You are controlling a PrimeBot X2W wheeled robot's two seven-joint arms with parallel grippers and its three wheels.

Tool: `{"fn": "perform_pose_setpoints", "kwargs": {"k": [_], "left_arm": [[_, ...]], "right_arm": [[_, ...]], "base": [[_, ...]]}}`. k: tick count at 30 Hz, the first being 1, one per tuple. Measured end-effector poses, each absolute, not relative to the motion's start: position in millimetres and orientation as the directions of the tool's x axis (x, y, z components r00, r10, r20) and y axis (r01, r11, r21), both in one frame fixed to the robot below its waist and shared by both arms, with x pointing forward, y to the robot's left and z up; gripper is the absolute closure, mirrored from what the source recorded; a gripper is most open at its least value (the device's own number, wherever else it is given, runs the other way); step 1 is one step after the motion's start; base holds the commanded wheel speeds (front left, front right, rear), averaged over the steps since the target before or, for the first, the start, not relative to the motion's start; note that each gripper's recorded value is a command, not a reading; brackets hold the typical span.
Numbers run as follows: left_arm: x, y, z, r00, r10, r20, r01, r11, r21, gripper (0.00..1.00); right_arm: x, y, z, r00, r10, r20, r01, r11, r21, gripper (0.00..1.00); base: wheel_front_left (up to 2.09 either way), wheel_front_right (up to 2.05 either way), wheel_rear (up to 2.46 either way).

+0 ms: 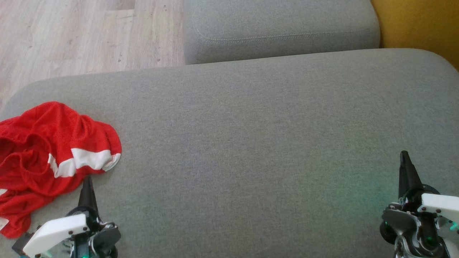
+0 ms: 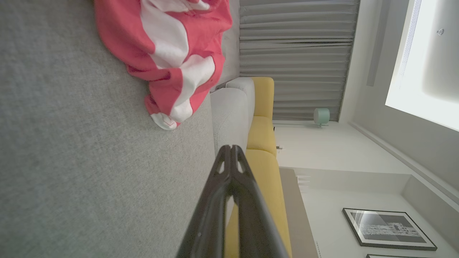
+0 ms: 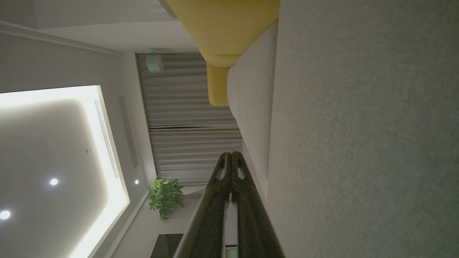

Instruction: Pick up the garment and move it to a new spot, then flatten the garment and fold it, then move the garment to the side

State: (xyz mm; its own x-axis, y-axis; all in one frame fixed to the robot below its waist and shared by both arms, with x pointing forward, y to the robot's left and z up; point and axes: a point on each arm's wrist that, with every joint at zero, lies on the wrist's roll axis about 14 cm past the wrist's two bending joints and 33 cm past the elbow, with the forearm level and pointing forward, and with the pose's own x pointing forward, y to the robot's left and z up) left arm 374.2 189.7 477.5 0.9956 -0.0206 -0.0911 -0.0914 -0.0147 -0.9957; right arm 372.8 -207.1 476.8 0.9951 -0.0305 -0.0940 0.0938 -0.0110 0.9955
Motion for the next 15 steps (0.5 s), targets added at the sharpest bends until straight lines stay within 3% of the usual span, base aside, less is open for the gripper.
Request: {"fn": "perform_pose_setpoints", "kwargs": {"k": [15], "left_arm": [[374.2, 189.7, 477.5, 0.996, -0.021, -0.091, -0.091, -0.015, -0.996, 1.00]], "right_arm": [[372.8, -207.1, 476.8, 0.995, -0.030, -0.094, 0.094, -0.011, 0.996, 1.00]], "base": [[0.00, 0.00, 0.00]]}}
